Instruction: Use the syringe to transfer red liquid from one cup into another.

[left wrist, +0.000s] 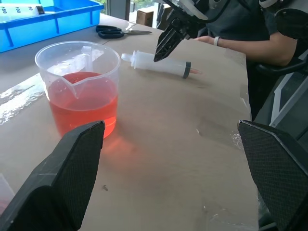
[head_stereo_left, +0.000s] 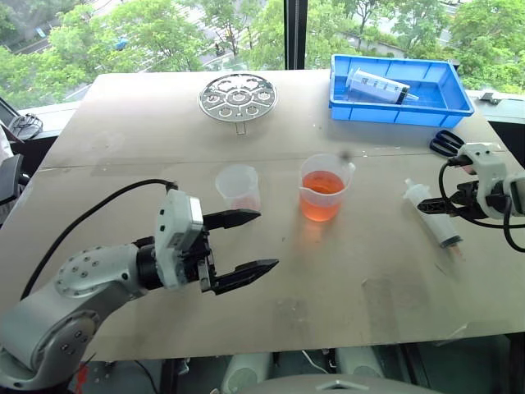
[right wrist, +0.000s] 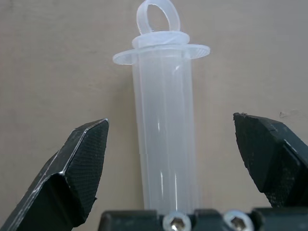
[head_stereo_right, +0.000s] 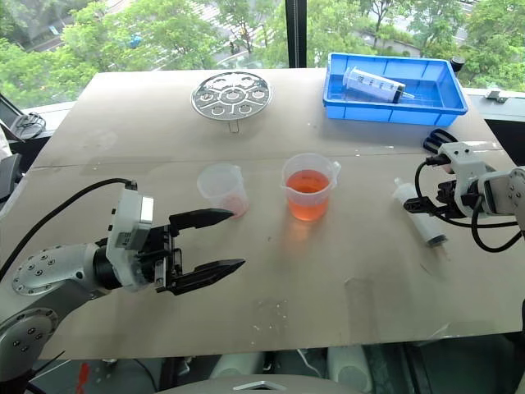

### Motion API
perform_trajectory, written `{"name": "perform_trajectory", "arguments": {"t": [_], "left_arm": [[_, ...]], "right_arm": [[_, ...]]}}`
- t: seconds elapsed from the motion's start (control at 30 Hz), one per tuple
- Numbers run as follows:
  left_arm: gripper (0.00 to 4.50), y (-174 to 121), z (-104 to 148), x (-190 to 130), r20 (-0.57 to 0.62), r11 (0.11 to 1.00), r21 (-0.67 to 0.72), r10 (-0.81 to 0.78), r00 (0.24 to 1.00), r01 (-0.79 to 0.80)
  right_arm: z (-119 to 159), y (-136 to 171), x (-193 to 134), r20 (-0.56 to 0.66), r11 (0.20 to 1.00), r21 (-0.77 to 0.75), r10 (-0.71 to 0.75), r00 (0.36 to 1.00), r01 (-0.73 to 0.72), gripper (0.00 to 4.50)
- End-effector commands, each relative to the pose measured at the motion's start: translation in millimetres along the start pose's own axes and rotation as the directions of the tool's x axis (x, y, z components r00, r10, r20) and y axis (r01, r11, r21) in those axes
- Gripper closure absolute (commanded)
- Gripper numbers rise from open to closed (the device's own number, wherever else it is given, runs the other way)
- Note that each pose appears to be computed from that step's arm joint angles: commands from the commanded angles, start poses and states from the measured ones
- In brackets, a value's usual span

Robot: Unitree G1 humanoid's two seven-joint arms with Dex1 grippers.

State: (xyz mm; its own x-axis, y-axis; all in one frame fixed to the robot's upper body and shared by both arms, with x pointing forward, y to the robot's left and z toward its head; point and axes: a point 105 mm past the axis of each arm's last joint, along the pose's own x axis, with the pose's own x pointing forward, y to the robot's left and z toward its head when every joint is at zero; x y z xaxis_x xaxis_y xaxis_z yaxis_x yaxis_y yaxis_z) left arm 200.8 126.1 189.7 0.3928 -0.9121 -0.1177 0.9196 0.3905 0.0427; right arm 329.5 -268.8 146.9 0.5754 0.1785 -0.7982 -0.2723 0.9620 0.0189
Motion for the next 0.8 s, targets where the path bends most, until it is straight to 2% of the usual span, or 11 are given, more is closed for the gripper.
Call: {"name": "perform_trajectory", "arguments": {"t": [0.03, 0.13, 0.2, 0.27, 0.4, 0.47, 0.57, 0.6, 0.67, 0.7, 0.8], "left_arm": [[0.0, -11, 8, 2, 0.025, 0.999, 0.035, -0.019, 1.0, 0.018], [0.0, -11, 9, 2, 0.027, 0.999, 0.034, -0.008, 1.0, 0.007], [0.0, -12, 9, 1, 0.025, 0.999, 0.032, -0.002, 1.0, 0.001], [0.0, -13, 9, 0, 0.023, 0.999, 0.031, 0.003, 1.0, -0.004], [0.0, -13, 8, 0, 0.022, 0.999, 0.029, 0.013, 1.0, -0.014], [0.0, -13, 8, -1, 0.023, 0.999, 0.027, 0.019, 1.0, -0.02], [0.0, -11, 9, -1, 0.037, 0.999, 0.023, 0.037, 0.999, -0.038], [0.0, -9, 11, -2, 0.051, 0.999, 0.014, 0.05, 0.997, -0.051], [0.0, -6, 15, -3, 0.079, 0.997, 0.002, 0.072, 0.994, -0.072], [0.0, -5, 17, -4, 0.092, 0.997, -0.007, 0.082, 0.992, -0.081], [0.0, 2, 25, -5, 0.131, 0.992, -0.045, 0.121, 0.984, -0.116]], "right_arm": [[1, -5, 4, -0.03, 1.0, 0.001, -0.008, 1.0, 0.008, 0.04], [-1, -6, 9, -0.063, 1.0, -0.007, -0.004, 0.998, 0.004, 0.04], [-6, -7, 13, -0.092, 0.999, -0.032, -0.014, 0.996, 0.011, 0.54], [-7, -7, 17, -0.104, 0.998, -0.058, -0.014, 0.994, 0.008, 1.23], [-4, -8, 19, -0.097, 0.995, -0.097, -0.012, 0.995, 0.003, 2.96], [-4, -9, 17, -0.087, 0.991, -0.135, -0.012, 0.996, 0.0, 3.03], [13, 8, -5, 0.098, 0.963, -0.244, 0.145, 0.985, -0.117, 3.03], [27, 24, -25, 0.214, 0.948, -0.211, 0.282, 0.935, -0.238, 3.03], [49, 51, -72, 0.457, 0.871, -0.245, 0.49, 0.742, -0.425, 3.03], [52, 64, -92, 0.531, 0.827, -0.301, 0.559, 0.637, -0.475, 3.03], [57, 94, -122, 0.646, 0.778, -0.398, 0.614, 0.453, -0.486, 3.03]]}}
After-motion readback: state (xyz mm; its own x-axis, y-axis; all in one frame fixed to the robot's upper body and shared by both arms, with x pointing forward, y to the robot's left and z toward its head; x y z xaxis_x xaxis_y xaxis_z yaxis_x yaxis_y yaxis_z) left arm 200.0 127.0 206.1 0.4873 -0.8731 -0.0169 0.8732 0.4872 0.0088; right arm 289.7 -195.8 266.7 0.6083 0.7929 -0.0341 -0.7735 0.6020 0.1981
